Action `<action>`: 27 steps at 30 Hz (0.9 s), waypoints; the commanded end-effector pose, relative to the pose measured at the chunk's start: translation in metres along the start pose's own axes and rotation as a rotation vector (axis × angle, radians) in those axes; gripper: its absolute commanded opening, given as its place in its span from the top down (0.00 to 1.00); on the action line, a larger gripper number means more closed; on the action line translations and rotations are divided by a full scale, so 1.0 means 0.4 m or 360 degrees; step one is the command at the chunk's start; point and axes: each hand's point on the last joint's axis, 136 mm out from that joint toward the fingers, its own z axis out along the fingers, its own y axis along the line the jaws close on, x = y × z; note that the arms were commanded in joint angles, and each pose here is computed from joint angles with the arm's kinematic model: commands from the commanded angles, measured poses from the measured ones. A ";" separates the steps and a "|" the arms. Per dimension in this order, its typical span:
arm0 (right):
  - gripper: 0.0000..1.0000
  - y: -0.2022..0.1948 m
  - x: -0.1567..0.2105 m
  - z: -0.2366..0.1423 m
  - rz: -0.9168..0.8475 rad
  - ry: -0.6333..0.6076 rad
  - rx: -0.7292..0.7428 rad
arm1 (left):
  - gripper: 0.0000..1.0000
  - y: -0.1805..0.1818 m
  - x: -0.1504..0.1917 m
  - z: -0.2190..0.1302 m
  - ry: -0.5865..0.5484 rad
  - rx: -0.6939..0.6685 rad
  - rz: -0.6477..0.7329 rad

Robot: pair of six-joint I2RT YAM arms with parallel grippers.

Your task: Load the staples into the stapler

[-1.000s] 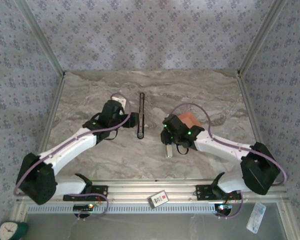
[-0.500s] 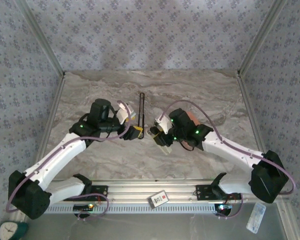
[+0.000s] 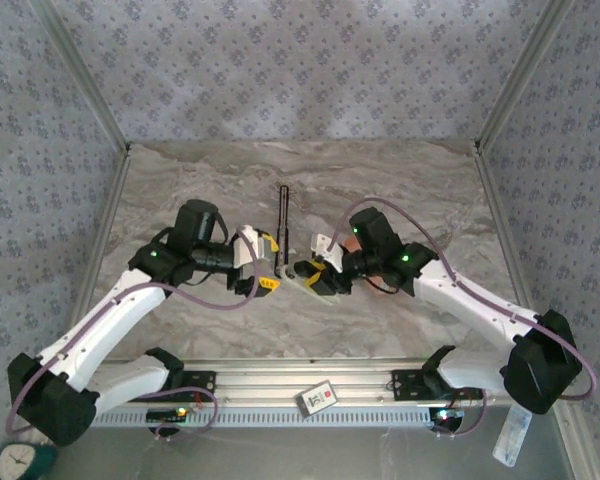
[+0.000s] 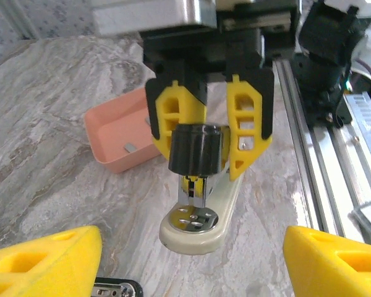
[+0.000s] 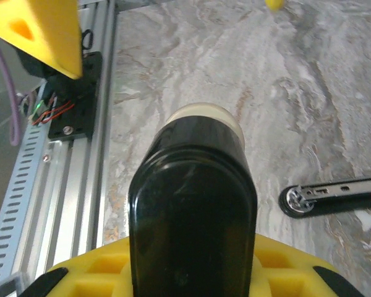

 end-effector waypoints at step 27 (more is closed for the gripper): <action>0.98 0.032 -0.155 -0.006 -0.0402 -0.0199 -0.0172 | 0.58 -0.053 -0.002 0.060 -0.0038 0.0228 0.0088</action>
